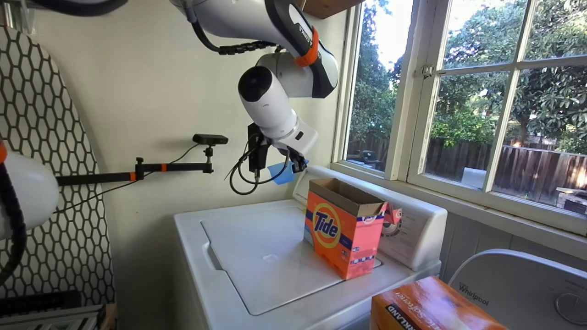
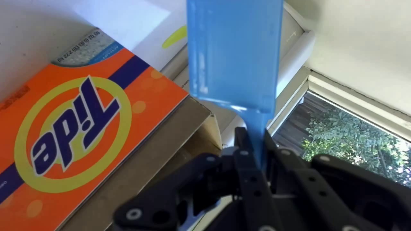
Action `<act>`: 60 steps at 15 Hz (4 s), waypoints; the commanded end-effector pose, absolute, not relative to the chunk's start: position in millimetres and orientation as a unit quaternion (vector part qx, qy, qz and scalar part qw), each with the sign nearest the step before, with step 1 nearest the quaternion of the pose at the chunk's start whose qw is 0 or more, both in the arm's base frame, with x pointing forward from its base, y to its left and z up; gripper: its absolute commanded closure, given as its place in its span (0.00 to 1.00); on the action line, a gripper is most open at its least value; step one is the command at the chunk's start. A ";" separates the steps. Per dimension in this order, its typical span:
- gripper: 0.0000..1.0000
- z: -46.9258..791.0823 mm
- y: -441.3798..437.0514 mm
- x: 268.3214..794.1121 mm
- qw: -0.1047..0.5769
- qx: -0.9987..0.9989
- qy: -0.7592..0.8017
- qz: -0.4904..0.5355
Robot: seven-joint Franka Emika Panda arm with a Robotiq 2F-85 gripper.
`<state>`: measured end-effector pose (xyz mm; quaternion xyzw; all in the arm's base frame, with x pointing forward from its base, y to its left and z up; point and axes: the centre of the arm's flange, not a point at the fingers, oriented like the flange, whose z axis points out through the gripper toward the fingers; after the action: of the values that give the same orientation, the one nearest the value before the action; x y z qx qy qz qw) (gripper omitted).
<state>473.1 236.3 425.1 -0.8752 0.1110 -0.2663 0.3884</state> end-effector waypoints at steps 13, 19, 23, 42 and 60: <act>0.97 398.6 219.9 464.4 0.409 -0.873 0.101 -0.245; 0.97 386.4 220.9 464.4 0.431 -0.859 0.108 -0.255; 0.97 372.4 222.1 458.8 0.444 -0.853 0.108 -0.253; 0.97 299.0 208.0 433.8 0.474 -0.846 0.109 -0.219; 0.97 249.8 213.1 438.8 0.440 -0.869 0.099 -0.203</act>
<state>434.7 199.1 266.0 -0.8608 0.0991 -0.1993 0.4577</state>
